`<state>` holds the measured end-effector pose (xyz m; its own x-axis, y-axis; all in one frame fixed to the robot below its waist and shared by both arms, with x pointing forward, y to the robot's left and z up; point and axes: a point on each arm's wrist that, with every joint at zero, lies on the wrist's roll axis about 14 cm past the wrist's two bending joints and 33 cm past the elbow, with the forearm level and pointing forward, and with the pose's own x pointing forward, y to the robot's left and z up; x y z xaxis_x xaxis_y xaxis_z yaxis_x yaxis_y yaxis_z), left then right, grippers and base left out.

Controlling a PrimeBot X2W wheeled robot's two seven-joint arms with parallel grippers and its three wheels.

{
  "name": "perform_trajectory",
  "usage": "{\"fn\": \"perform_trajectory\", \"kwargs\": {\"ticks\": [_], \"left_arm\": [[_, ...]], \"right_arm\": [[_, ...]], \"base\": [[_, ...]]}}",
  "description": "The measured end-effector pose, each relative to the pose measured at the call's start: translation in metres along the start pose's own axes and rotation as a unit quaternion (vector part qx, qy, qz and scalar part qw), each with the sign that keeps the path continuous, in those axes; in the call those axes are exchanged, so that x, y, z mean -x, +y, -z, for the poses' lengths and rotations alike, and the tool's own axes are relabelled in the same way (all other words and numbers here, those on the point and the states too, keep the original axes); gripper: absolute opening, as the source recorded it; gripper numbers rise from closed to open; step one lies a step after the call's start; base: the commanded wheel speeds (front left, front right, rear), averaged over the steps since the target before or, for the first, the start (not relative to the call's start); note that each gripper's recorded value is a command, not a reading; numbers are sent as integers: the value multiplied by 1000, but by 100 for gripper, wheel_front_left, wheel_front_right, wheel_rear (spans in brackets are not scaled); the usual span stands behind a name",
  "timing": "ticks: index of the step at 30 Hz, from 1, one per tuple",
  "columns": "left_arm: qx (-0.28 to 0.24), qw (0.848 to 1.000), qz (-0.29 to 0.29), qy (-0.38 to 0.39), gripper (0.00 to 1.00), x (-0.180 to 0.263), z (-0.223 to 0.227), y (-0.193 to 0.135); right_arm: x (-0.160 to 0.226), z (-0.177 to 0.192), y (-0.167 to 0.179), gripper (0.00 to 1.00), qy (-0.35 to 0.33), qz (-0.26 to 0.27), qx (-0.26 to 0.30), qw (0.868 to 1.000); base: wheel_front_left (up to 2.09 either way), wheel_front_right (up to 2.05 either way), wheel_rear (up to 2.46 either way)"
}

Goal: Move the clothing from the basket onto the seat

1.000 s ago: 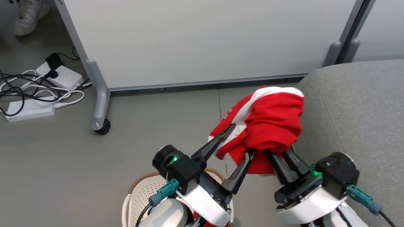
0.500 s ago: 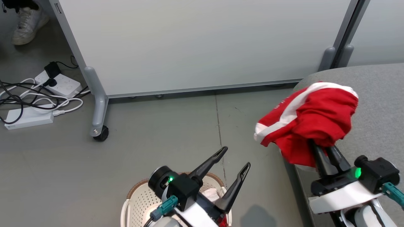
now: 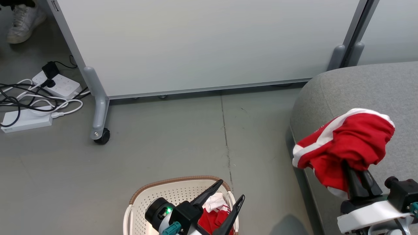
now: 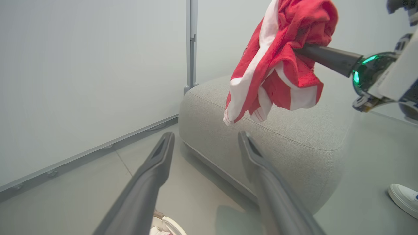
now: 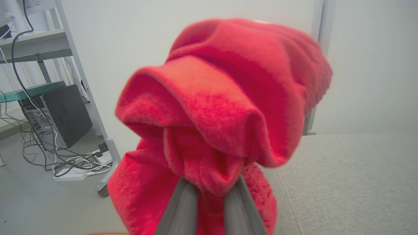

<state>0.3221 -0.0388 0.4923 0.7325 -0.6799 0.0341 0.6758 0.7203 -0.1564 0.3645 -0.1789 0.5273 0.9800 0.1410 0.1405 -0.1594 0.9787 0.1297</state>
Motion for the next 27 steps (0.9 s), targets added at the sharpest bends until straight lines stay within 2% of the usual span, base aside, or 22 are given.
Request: {"fn": "perform_trajectory", "kwargs": {"ticks": [9, 27], "left_arm": [[3, 1000, -9, 11, 100, 2, 7, 6], [7, 1000, -4, 19, 100, 1, 12, 4]], "right_arm": [[5, 18, -6, 0, 24, 22, -13, 999], [6, 17, -7, 0, 23, 26, -15, 999]], "base": [[0, 0, 0], [0, 0, 0]]}}
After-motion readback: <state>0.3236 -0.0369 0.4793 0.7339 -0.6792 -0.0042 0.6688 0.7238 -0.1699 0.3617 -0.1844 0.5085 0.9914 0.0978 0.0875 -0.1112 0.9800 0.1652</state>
